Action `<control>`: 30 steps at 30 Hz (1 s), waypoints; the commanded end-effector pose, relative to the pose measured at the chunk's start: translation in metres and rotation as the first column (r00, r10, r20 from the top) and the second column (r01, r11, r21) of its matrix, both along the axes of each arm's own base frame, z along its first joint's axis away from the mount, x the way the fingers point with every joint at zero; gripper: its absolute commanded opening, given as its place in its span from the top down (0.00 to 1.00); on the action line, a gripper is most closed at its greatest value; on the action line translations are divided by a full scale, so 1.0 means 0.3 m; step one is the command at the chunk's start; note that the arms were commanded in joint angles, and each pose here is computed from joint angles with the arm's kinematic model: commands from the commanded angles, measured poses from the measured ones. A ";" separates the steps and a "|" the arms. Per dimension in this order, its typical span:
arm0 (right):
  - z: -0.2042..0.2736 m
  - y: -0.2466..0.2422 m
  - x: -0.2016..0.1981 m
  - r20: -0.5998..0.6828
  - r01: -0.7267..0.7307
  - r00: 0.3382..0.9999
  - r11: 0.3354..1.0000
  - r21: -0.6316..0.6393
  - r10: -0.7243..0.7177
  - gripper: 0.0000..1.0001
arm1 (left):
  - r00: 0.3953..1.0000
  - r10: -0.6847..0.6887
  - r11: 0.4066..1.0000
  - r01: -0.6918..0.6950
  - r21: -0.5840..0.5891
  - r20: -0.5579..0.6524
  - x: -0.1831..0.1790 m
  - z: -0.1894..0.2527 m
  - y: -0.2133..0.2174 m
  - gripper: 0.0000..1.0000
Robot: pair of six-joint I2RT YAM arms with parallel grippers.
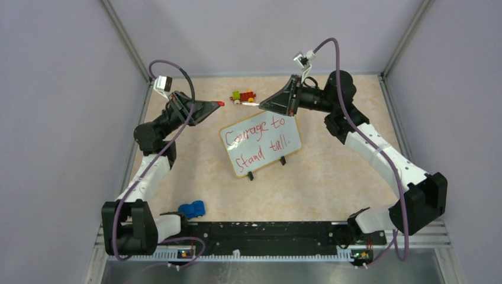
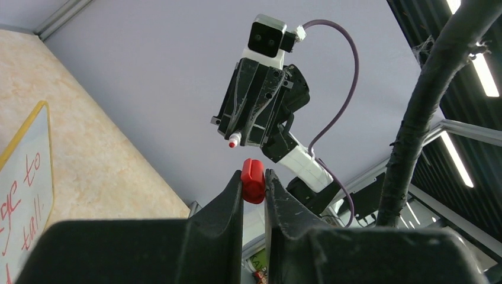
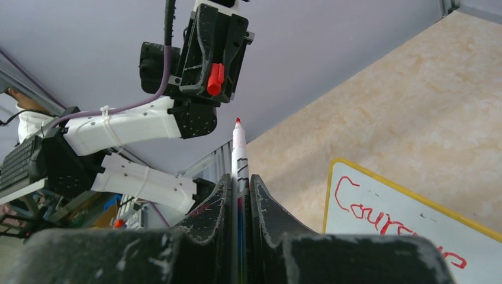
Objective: Write a sentence on the whiteboard
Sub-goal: Insert the whiteboard marker without the cap into the pen cap.
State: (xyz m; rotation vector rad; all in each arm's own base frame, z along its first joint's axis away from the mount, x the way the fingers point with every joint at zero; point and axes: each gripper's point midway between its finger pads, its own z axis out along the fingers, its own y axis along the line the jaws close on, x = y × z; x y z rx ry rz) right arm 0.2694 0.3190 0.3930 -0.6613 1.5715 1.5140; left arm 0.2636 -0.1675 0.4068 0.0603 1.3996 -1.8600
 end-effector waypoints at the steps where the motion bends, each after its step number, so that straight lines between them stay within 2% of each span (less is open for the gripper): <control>1: 0.088 0.024 -0.033 0.056 -0.022 0.998 0.999 0.038 0.019 1.00 | 0.999 0.032 0.999 -0.032 -0.028 0.007 -0.008 0.006 0.009 1.00; 12: 0.098 0.091 -0.059 0.053 -0.073 0.996 0.997 0.033 0.071 1.00 | 0.999 0.029 1.000 -0.029 -0.006 0.018 -0.001 -0.007 -0.005 1.00; 30: 0.081 0.107 -0.044 0.053 -0.060 0.997 0.998 0.006 0.060 1.00 | 0.998 -0.025 1.000 0.025 -0.006 0.066 -0.041 0.032 -0.044 1.00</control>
